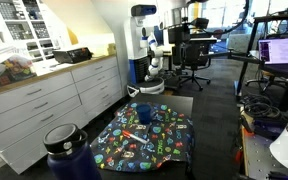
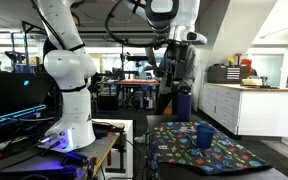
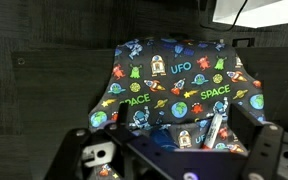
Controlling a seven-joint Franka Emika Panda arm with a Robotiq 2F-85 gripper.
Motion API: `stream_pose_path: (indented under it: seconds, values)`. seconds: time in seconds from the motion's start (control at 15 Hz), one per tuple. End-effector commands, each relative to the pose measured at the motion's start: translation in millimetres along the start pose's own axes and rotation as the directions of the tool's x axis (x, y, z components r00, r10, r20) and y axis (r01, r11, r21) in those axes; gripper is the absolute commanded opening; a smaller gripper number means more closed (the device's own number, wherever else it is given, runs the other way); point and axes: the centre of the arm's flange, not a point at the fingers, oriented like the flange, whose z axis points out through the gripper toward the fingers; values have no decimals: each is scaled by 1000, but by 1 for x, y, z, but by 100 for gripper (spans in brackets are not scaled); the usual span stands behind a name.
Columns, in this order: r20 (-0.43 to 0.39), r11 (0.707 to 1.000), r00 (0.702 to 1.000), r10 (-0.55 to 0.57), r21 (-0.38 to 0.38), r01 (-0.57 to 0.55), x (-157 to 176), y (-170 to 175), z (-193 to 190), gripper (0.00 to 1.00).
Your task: Put the marker in the blue cup
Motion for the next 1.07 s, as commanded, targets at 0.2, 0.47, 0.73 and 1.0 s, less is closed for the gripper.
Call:
stream_pose_path:
  seconds: [0.2, 0.47, 0.73, 1.0]
  values:
    - [0, 1000, 1000, 0, 0, 0, 0, 0, 0, 100]
    - [0, 1000, 1000, 0, 0, 0, 0, 0, 0, 100]
    - [-2, 1000, 1000, 3, -9, -3, 3, -3, 0, 100]
    - [-11, 1000, 1000, 7, -21, -7, 9, -15, 0, 100]
